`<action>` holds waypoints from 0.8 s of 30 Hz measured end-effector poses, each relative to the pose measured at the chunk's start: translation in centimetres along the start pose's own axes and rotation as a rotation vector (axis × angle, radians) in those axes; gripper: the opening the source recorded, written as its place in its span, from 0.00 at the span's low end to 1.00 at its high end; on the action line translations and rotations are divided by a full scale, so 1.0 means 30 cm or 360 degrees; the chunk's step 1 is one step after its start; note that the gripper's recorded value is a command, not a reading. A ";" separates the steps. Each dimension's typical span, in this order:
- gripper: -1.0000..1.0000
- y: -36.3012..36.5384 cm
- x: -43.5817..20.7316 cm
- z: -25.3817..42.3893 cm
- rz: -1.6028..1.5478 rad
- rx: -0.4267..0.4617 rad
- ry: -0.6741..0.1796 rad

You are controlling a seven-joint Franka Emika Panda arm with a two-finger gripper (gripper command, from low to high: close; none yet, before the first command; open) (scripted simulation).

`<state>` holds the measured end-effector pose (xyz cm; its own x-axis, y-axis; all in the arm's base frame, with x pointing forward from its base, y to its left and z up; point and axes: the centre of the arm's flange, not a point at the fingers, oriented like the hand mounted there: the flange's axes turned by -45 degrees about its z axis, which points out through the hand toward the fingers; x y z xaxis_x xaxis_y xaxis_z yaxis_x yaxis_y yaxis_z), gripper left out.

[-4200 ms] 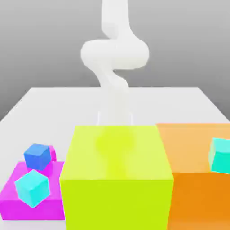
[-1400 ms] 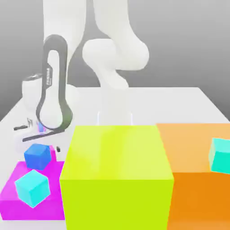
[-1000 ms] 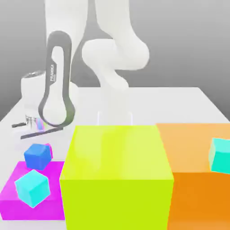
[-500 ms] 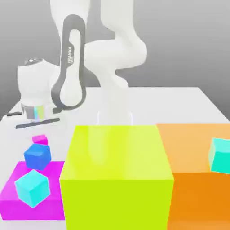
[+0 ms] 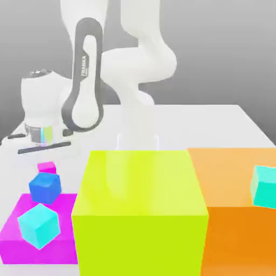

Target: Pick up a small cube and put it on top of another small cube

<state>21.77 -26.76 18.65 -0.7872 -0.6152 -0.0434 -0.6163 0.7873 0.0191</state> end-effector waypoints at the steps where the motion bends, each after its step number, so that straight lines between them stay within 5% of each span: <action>1: 0.00 -0.016 -0.011 -0.007 -0.0109 -0.0041 -0.0032; 24: 0.00 -0.318 -0.163 -0.233 -0.1415 -0.0051 -0.0191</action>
<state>31.33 -31.57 25.66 -0.0126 -0.9872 -0.1593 -0.9989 0.0198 -0.0435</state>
